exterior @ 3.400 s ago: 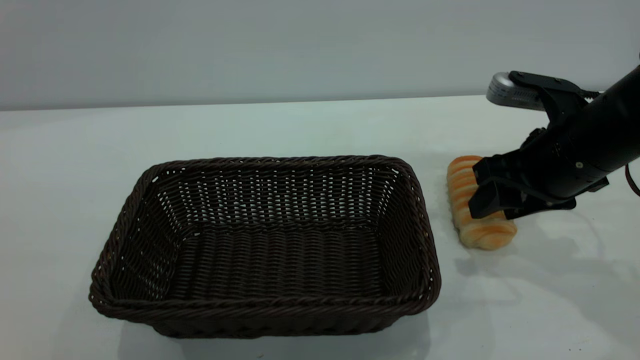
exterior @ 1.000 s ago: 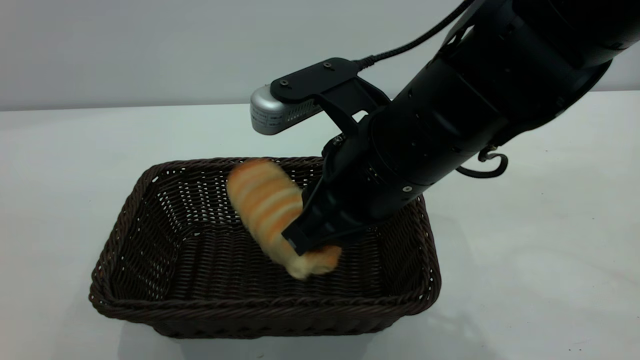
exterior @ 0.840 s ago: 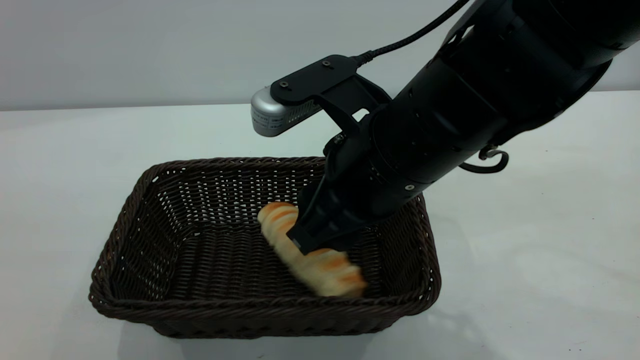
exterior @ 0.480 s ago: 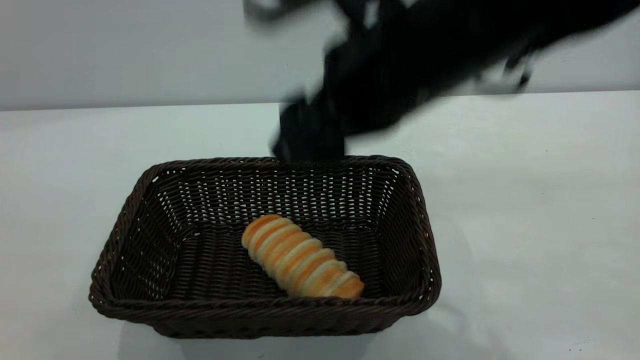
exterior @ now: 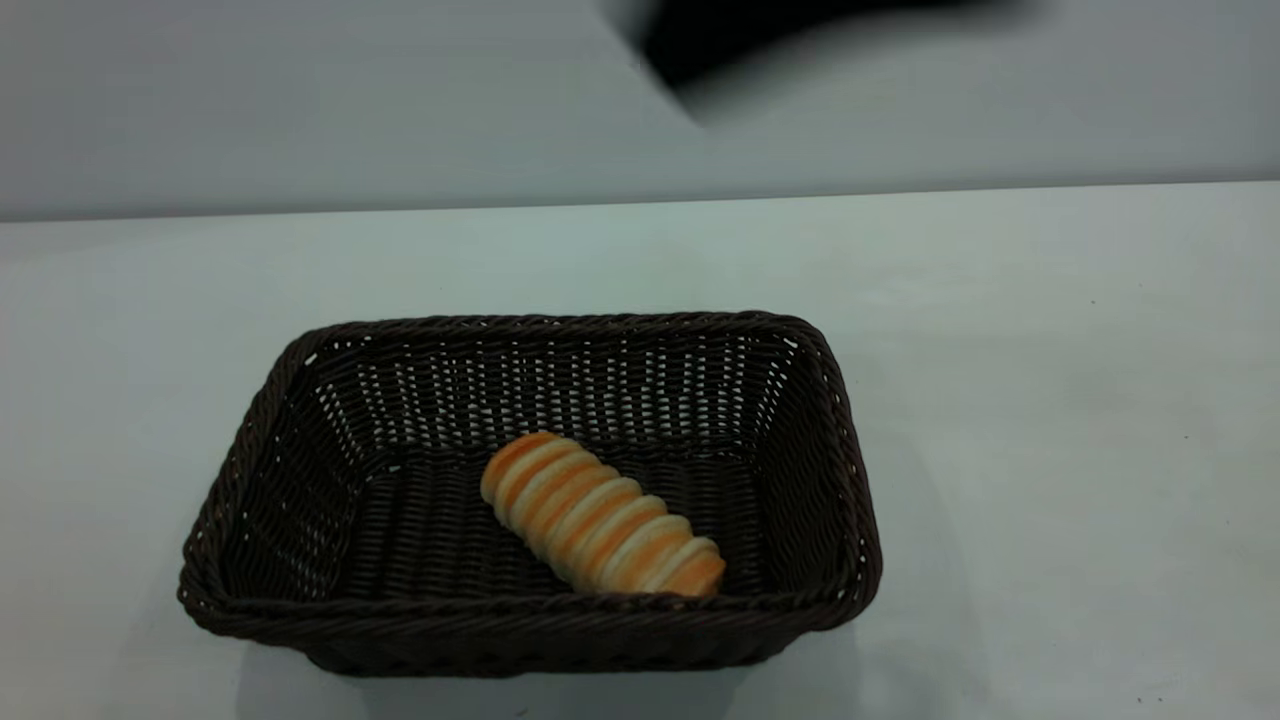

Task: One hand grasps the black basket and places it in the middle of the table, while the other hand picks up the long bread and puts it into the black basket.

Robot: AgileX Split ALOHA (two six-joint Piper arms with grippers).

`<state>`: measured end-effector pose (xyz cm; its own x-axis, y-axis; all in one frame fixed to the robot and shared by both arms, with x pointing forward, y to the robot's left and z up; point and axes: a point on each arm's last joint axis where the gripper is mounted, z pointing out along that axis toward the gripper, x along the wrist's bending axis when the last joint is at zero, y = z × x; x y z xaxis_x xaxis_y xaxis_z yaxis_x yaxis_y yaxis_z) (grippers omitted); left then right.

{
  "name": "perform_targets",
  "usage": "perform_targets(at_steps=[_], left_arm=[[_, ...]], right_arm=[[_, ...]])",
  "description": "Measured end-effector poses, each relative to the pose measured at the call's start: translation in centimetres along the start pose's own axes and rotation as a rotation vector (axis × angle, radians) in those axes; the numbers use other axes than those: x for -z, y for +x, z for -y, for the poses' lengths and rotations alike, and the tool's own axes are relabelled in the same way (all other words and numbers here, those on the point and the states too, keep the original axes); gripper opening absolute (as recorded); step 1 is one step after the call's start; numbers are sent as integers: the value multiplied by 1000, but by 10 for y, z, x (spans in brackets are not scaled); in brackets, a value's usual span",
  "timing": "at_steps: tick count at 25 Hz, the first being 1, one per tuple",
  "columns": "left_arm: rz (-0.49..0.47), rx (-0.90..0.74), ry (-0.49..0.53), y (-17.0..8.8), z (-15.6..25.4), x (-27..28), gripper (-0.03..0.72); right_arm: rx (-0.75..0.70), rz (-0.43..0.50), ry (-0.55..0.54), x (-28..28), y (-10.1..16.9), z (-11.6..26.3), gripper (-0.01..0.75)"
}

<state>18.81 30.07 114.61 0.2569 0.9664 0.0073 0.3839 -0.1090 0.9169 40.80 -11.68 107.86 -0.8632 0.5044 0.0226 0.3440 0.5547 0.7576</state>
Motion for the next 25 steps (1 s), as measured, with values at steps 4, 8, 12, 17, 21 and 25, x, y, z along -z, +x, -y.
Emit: perform_targets(at_steps=[4, 8, 12, 17, 21, 25], left_arm=[[-52, 19, -91, 2, 15, 19, 561], [-77, 36, -140, 3, 29, 27, 561], [-70, 51, -76, 4, 36, 10, 560], [-59, 55, 47, 5, 52, -21, 559], [-56, 44, 130, 6, 65, -40, 559], [-55, 40, 167, 7, 71, -48, 559]], right_arm=[[-19, 85, 228, 34, 2, 25, 423], [-43, 99, 253, 77, 14, 38, 423], [-77, 105, 243, 106, 28, 71, 416], [-117, 119, 199, 118, 42, 128, 396], [-116, 154, 115, 132, 48, 153, 384], [-103, 182, 39, 144, 52, 162, 371]])
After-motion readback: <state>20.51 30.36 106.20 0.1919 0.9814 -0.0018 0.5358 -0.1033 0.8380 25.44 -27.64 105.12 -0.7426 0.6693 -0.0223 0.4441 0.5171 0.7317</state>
